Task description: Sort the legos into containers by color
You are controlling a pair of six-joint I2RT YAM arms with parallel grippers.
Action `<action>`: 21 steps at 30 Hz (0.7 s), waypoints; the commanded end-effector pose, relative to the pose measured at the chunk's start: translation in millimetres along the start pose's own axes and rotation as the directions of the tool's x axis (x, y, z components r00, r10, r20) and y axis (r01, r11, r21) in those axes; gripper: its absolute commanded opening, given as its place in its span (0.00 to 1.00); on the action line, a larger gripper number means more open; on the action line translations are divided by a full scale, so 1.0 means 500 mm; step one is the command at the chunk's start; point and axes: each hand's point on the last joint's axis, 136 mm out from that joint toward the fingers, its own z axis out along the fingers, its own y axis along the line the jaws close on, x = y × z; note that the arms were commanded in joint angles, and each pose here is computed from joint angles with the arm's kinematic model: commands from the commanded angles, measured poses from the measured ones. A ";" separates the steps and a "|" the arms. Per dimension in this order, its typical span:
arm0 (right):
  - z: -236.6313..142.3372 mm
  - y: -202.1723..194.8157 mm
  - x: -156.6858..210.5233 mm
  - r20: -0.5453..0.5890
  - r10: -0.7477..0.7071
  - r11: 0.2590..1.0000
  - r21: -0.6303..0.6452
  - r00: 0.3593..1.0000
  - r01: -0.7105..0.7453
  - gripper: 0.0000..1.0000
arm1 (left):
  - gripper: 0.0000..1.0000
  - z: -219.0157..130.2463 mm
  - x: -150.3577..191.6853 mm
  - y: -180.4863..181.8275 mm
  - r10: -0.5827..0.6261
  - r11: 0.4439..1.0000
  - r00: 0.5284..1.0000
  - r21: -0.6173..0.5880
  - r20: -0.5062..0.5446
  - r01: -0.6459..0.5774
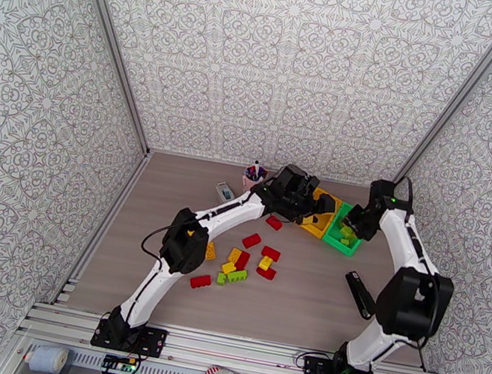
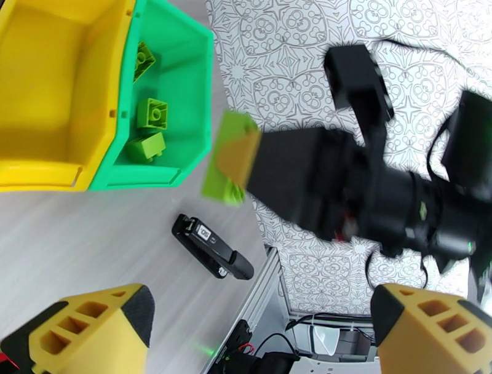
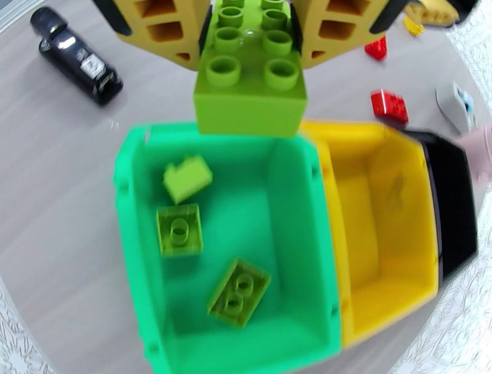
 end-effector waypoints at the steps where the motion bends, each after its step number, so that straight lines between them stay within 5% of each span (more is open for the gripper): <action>1: 0.003 -0.009 -0.025 -0.015 -0.018 0.999 0.045 1.000 0.019 0.41 | 0.99 -0.014 -0.009 0.020 -0.035 0.999 0.999 -0.012 -0.023 0.034; 8: 0.015 -0.002 -0.040 -0.028 -0.040 0.998 0.047 0.999 0.041 0.57 | 0.99 -0.064 -0.021 0.043 -0.014 0.997 1.000 -0.078 0.020 0.015; 21: -0.028 0.074 0.078 -0.046 -0.168 0.982 -0.097 0.985 0.163 0.62 | 0.99 -0.198 0.029 0.107 0.081 0.929 0.988 -0.369 0.131 -0.028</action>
